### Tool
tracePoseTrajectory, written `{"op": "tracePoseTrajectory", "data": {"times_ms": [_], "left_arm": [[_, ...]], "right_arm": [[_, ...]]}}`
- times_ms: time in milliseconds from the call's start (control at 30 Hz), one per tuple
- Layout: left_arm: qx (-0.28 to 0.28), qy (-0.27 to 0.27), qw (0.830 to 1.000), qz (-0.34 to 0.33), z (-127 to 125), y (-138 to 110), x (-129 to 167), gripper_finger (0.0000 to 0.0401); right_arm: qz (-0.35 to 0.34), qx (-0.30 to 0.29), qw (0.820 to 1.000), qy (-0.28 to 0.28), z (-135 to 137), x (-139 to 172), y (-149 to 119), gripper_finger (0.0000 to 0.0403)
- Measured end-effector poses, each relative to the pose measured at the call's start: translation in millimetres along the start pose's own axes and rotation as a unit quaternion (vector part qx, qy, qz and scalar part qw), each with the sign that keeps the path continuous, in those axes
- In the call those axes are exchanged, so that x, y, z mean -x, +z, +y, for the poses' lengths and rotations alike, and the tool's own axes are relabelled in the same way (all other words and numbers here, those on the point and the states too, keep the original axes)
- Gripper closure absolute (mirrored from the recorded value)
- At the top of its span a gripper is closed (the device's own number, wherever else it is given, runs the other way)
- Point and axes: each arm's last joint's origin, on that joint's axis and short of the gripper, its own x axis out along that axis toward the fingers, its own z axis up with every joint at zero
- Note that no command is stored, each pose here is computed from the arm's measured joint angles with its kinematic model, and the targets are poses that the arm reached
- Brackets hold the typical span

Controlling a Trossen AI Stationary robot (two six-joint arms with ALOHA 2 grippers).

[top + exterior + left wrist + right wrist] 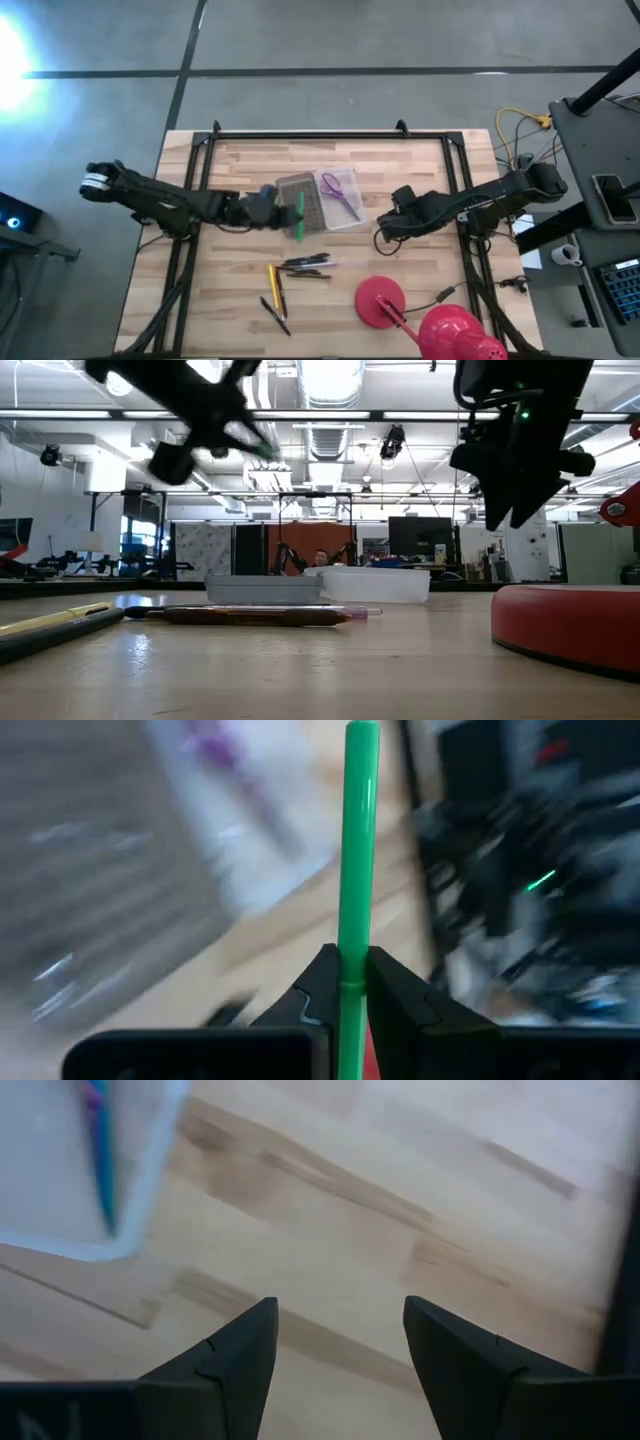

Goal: Pick & place school supplies into a supply box
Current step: Put the green pen into the black supply box

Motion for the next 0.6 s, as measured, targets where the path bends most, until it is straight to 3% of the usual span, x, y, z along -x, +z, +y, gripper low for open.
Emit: {"op": "tracePoseTrajectory", "data": {"times_ms": [167,433,600], "left_arm": [[0.011,-0.024,0.998,-0.062,0.3,31.6,-48.5,0.0387],[-0.037,-0.004,0.999,-0.027,-17.8,66.4,-140.4,0.0384],[-0.036,0.082,0.996,0.007,-9.9,82.1,-182.6,0.0382]], "right_arm": [[-0.020,-0.003,1.000,0.000,-2.5,5.8,3.9,0.0194],[-0.029,-0.009,0.999,0.016,-17.3,21.5,10.1,0.0194],[-0.029,-0.062,0.997,0.022,-26.8,28.5,11.8,0.0194]]}}
